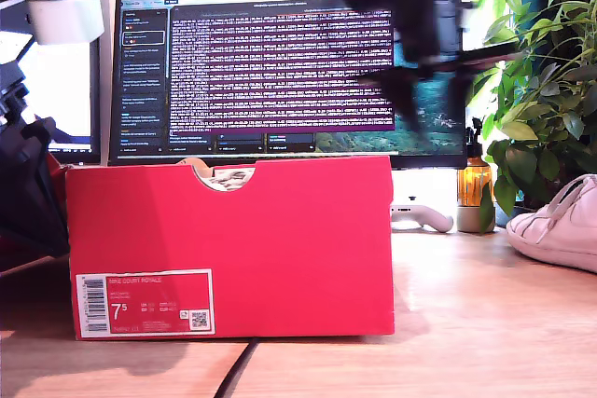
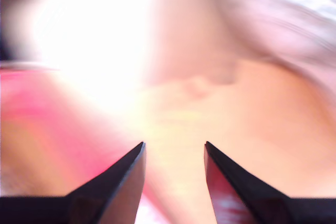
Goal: Pack the white shoes by picking the first shoe and placing it inside the red shoebox, left side, then picking and rotating the second shoe and placing it in the shoebox
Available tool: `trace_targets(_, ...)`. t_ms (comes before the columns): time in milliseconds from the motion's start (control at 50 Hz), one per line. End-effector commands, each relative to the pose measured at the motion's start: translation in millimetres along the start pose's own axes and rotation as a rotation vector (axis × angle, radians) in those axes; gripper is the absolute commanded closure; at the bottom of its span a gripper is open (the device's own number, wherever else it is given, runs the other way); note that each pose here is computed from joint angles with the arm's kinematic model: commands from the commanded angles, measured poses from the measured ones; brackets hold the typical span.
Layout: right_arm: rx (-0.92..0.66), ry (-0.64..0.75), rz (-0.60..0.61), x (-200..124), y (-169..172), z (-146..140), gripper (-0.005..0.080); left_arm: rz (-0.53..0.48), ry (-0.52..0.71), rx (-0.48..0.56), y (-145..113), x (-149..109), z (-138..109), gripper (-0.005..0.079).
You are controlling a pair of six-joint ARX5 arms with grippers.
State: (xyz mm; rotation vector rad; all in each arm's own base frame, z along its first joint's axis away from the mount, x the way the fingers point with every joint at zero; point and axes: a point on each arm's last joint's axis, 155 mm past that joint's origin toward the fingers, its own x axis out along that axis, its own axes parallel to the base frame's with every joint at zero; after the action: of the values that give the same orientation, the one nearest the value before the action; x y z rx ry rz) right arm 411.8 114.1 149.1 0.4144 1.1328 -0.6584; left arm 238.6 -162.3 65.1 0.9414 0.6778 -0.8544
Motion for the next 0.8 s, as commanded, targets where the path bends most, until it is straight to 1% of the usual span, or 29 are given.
trace_targets(0, 0.07, -0.051, 0.024, -23.9, -20.8, 14.0, 0.0431, 0.008, -0.019, -0.004, 3.6, 0.5, 6.7, 0.0761)
trace_targets(120, 0.145, -0.044, -0.019, -22.7, -54.7, 10.2, 0.0417, 0.008, -0.019, -0.004, 3.6, 0.5, 6.7, 0.0761)
trace_targets(220, 0.156, -0.077, -0.055, -25.1, -81.6, 11.5, 0.0291, 0.008, -0.019, -0.004, 3.6, 0.5, 6.7, 0.0761)
trace_targets(360, 0.186, -0.092, -0.067, -31.4, -110.0, 12.0, 0.0082, 0.008, -0.019, -0.004, 3.6, 0.5, 6.7, 0.0761)
trace_targets(400, 0.197, -0.081, -0.063, -31.9, -114.9, 10.5, 0.0031, 0.008, -0.019, -0.004, 3.6, 0.5, 6.7, 0.0761)
trace_targets(440, 0.212, -0.071, -0.062, -32.3, -120.4, 9.3, 0.0002, 0.008, -0.019, -0.004, 3.6, 0.5, 6.8, 0.0761)
trace_targets(500, 0.248, -0.053, -0.062, -31.8, -131.1, 4.9, -0.0005, 0.008, -0.019, -0.004, 3.6, 0.5, 6.7, 0.0761)
trace_targets(520, 0.299, -0.048, -0.064, -31.2, -135.3, 2.8, -0.0005, 0.008, -0.019, -0.004, 3.6, 0.5, 6.7, 0.0761)
trace_targets(560, 0.305, -0.039, -0.067, -31.1, -144.3, -1.7, -0.0005, 0.008, -0.019, -0.004, 3.6, 0.5, 6.7, 0.0761)
trace_targets(580, 0.387, -0.041, -0.068, -31.0, -148.8, -3.9, -0.0005, 0.008, -0.019, -0.004, 3.6, 0.5, 6.7, 0.0761)
trace_targets(600, 0.414, -0.042, -0.07, -31.2, -153.5, -6.0, -0.0005, 0.008, -0.019, -0.004, 3.6, 0.5, 6.7, 0.0761)
trace_targets(780, 0.581, -0.023, -0.116, -21.1, -190.8, -26.2, -0.0004, 0.008, -0.019, -0.004, 3.6, 0.5, 6.8, 0.0761)
